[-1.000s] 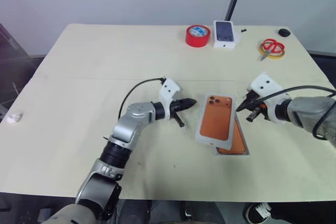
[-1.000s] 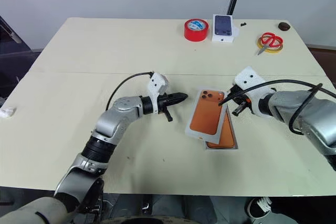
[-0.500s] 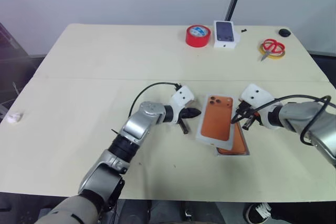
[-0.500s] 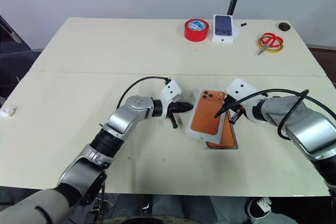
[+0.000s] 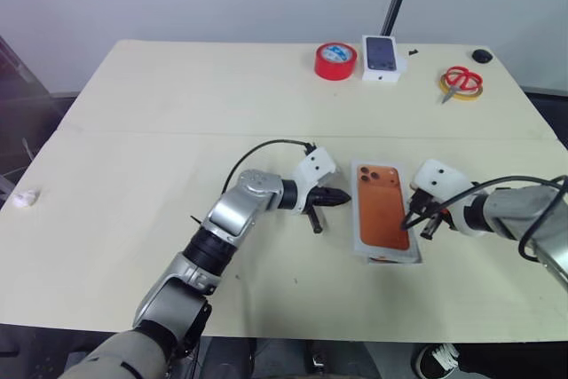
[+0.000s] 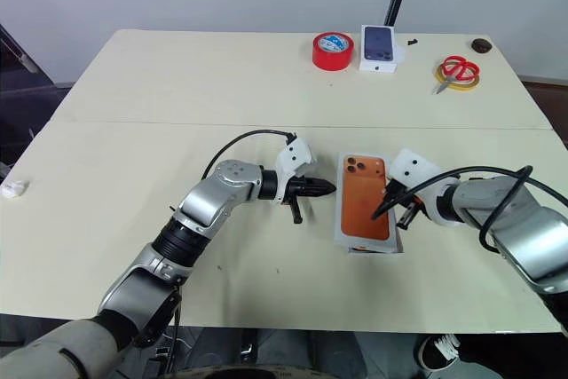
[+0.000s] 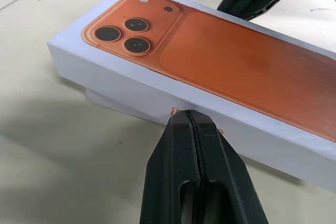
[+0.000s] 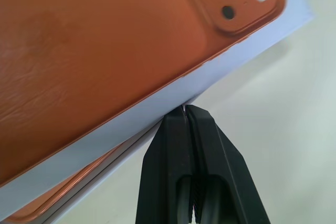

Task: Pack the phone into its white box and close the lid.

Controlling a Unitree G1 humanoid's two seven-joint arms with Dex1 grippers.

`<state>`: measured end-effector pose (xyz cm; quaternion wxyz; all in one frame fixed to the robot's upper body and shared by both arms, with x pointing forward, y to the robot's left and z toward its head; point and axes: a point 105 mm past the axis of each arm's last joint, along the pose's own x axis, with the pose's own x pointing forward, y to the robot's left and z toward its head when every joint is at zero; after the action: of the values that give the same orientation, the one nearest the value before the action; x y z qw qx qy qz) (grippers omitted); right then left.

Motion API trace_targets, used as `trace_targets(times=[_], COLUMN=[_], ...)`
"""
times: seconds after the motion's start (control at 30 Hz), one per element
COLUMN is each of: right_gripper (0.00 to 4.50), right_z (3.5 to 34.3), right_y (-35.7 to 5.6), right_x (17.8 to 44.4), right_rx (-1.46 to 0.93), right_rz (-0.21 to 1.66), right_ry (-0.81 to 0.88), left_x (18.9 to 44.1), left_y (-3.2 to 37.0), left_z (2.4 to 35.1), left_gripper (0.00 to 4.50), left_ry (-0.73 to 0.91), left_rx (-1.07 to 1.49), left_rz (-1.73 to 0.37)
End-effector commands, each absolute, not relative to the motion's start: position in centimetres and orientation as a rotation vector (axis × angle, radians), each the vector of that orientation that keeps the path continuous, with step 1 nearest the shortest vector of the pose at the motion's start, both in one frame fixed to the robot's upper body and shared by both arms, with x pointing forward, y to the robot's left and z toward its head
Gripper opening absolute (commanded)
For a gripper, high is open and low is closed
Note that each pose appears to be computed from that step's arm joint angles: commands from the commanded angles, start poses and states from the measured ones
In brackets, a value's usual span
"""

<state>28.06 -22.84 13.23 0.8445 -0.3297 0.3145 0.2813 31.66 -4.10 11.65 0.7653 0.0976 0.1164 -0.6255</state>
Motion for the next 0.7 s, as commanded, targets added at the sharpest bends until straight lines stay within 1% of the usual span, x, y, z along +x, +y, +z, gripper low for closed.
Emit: trace_targets(times=[0.03,0.37,0.7], right_gripper=[0.06,0.06,0.06], right_z=[14.72,14.77,13.96], right_y=[-22.35,-23.10,-22.40], right_x=[28.22,28.55,27.68], right_rx=[-0.728,-0.729,-0.709], right_rz=[0.603,0.574,0.606], right_ry=[0.598,0.604,0.628], left_x=[30.04,29.77,29.88], left_y=[-5.81,-6.08,-5.64], left_z=[13.28,12.98,12.58], left_gripper=[0.00,0.00,0.00], left_ry=[0.184,0.196,0.214], left_rx=[0.223,0.225,0.232], left_rz=[-1.457,-1.465,-1.458])
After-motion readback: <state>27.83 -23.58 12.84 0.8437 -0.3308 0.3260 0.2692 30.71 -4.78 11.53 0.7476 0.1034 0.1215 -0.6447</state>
